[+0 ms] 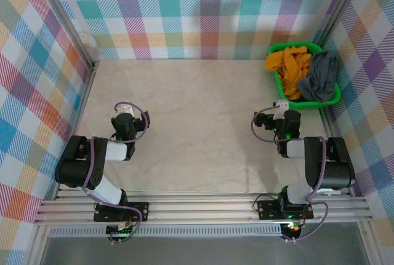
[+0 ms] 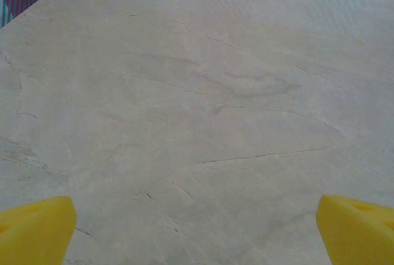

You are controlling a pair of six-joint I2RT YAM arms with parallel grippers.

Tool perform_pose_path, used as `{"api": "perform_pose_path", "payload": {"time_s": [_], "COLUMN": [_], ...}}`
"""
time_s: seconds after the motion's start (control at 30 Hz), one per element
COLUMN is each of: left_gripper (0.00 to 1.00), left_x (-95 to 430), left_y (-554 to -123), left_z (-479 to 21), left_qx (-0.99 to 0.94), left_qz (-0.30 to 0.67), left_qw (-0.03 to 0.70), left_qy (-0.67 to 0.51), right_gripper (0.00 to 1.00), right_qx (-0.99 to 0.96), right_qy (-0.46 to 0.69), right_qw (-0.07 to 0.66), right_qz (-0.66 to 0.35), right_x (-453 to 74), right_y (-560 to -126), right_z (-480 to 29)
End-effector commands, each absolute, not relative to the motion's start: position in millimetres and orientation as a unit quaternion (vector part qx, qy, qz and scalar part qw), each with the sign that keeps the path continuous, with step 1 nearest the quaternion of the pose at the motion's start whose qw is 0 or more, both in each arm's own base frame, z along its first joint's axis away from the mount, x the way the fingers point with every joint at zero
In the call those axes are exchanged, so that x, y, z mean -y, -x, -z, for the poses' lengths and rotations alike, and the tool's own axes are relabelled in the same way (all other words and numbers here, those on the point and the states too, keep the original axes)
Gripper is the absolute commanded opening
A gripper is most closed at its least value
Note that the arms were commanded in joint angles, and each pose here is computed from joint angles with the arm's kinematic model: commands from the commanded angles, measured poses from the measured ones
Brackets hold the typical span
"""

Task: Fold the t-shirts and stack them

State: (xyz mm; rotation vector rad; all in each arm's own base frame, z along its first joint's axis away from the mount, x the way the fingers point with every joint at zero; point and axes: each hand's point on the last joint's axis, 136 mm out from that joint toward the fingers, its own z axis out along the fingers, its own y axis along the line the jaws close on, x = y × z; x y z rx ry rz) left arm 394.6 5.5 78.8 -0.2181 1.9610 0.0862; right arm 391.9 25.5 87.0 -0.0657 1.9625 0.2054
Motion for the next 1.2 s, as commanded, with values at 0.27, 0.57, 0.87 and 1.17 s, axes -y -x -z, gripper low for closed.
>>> {"api": "perform_pose_path", "payload": {"time_s": [0.27, 0.57, 0.87, 1.17], "left_gripper": [1.00, 1.00, 1.00, 0.99], "left_x": [-9, -9, 6, 56], "left_y": [-393, -393, -369, -409], "left_z": [-83, -82, -208, -294], "left_qx": [-0.824, -0.825, -0.747, -0.826], "left_qz": [-0.046, -0.046, -0.086, 0.205], "left_qw": [0.557, 0.556, 0.648, 0.442], "left_qy": [0.092, 0.092, 0.119, 0.282], "right_gripper": [1.00, 1.00, 1.00, 0.86], "right_qx": [-0.824, -0.825, -0.809, -0.825], "right_qy": [0.026, 0.026, -0.081, -0.286], "right_qw": [0.559, 0.558, 0.575, 0.479], "right_qz": [-0.087, -0.087, -0.094, -0.093], "right_x": [-25, -25, -33, 29], "right_y": [-397, -397, -391, -456], "right_z": [-93, -93, -246, -297]}}
